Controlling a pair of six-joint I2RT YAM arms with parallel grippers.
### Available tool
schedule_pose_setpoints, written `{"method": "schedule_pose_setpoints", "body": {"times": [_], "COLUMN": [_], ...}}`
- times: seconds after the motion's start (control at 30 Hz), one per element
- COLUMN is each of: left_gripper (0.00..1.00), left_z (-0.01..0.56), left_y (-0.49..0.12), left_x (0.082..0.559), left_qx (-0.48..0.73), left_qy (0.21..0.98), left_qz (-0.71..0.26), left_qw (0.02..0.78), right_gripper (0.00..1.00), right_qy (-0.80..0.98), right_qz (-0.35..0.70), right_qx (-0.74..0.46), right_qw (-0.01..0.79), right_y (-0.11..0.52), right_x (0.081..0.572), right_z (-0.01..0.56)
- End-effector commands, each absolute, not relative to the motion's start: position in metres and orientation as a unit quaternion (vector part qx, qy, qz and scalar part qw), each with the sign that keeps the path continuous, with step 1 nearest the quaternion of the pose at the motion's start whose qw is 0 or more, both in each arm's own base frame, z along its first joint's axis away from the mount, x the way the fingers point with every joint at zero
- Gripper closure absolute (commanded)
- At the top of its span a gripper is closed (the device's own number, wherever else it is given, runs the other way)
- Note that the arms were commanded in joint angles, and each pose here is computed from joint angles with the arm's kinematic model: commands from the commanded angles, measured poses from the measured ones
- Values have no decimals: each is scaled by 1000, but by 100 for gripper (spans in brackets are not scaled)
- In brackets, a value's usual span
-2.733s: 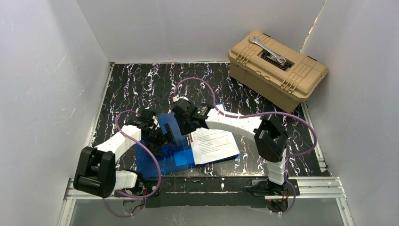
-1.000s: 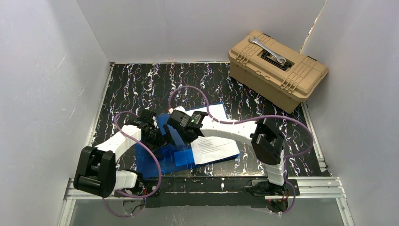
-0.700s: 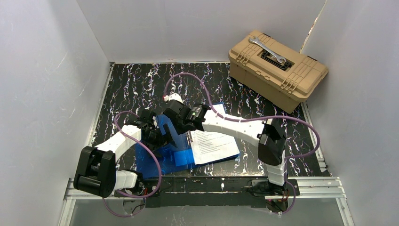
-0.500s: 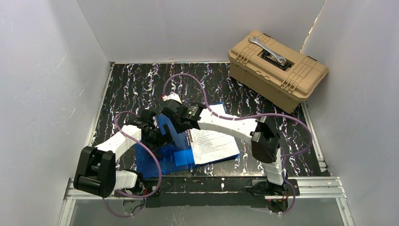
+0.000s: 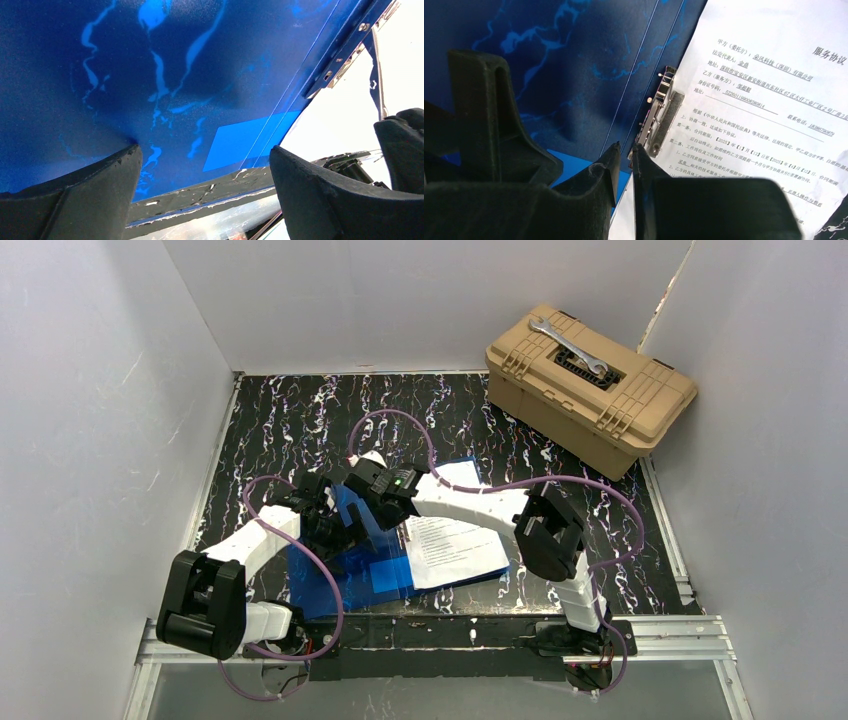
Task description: Put the files into the folder
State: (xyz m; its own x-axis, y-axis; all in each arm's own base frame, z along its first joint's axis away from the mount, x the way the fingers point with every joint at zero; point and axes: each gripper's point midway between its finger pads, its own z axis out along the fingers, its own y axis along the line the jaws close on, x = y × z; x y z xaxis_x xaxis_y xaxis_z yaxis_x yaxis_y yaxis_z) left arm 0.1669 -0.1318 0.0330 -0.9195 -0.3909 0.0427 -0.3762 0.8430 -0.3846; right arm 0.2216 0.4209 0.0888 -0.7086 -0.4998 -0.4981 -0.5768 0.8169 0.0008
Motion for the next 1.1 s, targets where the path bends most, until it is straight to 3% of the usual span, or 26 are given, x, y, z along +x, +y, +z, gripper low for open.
{"method": "schedule_pose_setpoints", "body": {"times": [0.0,0.27,0.57,1.07], "left_gripper": [2,2,2,2], "left_z": [34,35,35,28], "left_y": [-131,-132,-132,-132], "left_x": [166,166,167,166], "left_qx": [-196,-197,-204,-217], "left_qy": [960,960,958,957], "left_qz": [-197,-200,-200,-195], "left_qw": [17,16,18,11], "right_gripper": [77,83,99,99], "right_qy": [920,924,927,931], "right_qz": [81,75,65,7], "right_qx": [-302,-304,-313,-329], "right_qw": [235,221,197,157], "right_y": [415,406,391,352], "right_x": [214,207,195,160], "right_z": [91,85,72,23]}}
